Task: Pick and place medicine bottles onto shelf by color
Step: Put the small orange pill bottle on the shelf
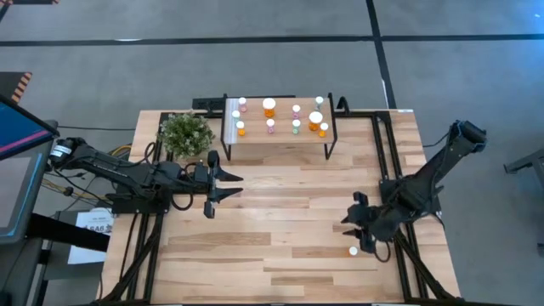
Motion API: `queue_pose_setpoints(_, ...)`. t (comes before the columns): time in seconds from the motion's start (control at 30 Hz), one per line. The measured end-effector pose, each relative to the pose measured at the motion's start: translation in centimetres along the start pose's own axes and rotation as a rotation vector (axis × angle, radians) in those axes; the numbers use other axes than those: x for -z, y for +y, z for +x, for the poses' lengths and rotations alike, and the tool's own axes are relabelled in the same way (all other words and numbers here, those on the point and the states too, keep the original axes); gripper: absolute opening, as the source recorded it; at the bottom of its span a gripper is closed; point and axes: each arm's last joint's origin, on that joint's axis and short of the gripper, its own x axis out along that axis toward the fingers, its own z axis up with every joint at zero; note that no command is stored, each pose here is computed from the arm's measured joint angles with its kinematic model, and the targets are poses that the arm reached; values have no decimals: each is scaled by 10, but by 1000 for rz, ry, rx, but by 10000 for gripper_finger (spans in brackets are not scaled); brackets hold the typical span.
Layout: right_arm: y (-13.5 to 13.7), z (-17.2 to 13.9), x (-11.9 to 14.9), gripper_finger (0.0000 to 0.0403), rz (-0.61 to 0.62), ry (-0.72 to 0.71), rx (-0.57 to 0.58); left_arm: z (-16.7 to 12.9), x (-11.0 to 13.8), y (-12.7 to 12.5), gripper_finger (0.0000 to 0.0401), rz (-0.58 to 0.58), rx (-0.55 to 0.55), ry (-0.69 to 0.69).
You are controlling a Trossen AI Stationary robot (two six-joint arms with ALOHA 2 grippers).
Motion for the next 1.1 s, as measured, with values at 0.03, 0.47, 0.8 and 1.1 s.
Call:
queue_pose_setpoints(0.03,3,0,2,193,4,7,-7,0,0,0,123,-1,0,0)
queue_pose_setpoints(0.47,26,-9,26,188,78,57,-90,0,0,1,123,-29,-26,-2)
queue_pose_setpoints(0.8,35,-4,36,193,84,95,-85,0,0,1,123,-35,-26,-5)
queue_pose_setpoints(1.1,44,11,48,181,65,157,-48,0,0,1,123,-37,-26,-1)
